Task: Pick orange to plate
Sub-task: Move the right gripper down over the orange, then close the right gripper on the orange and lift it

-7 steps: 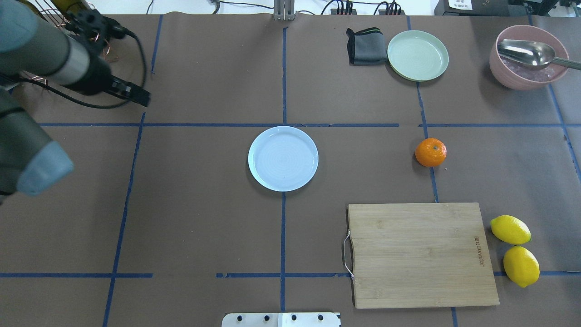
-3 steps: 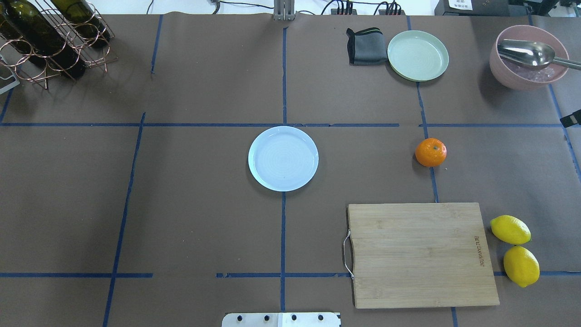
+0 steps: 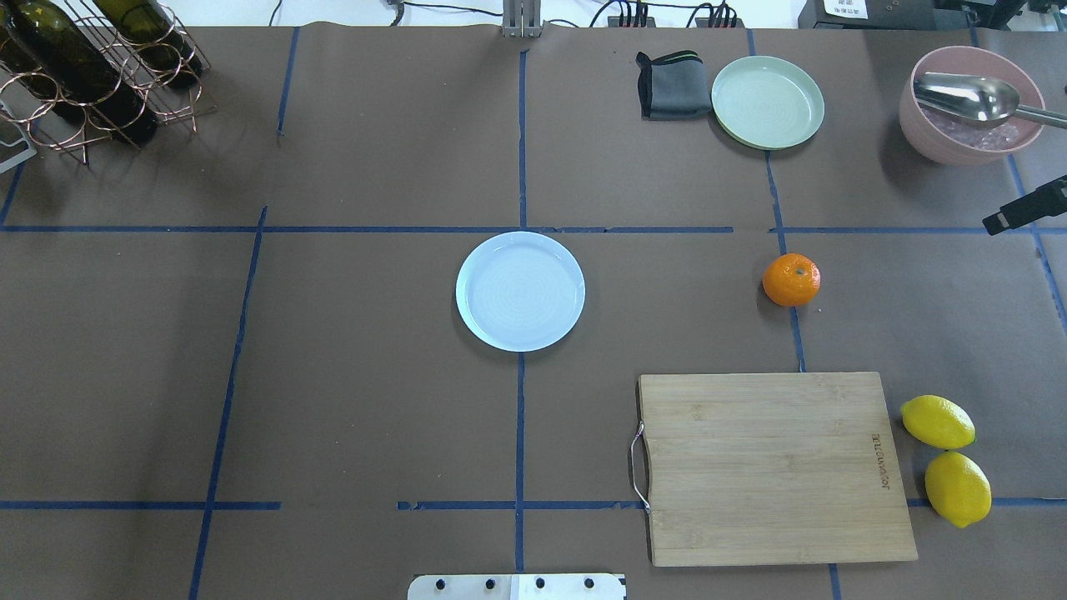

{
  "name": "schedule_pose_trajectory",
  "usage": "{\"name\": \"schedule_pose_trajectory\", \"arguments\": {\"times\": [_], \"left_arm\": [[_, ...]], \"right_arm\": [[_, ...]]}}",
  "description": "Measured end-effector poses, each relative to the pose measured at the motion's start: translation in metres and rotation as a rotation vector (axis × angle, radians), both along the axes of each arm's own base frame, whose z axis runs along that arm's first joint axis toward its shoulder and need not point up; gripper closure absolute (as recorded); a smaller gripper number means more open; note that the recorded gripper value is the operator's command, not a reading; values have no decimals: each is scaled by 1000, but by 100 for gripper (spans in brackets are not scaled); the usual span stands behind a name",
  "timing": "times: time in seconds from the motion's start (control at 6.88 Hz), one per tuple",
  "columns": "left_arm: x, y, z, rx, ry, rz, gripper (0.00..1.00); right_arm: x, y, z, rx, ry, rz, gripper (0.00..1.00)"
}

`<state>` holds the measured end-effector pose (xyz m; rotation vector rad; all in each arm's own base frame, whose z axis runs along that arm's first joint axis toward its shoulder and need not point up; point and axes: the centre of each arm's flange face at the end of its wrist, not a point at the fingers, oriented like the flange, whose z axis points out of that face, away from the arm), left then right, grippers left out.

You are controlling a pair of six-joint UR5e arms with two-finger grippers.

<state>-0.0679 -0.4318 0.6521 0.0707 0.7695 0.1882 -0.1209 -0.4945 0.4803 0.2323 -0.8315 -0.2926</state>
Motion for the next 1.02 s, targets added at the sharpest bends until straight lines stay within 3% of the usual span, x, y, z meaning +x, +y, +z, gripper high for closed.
{"name": "schedule_pose_trajectory", "arguments": {"times": [0.44, 0.73, 1.02], "left_arm": [[0, -5, -16, 8, 3, -16, 0], [0, -6, -20, 15, 3, -16, 0], [0, -6, -20, 16, 3, -16, 0]], "right_arm": [[-119, -11, -39, -33, 55, 60, 0], [-187, -1, -42, -30, 23, 116, 0], [-218, 7, -39, -19, 28, 129, 0]]}}
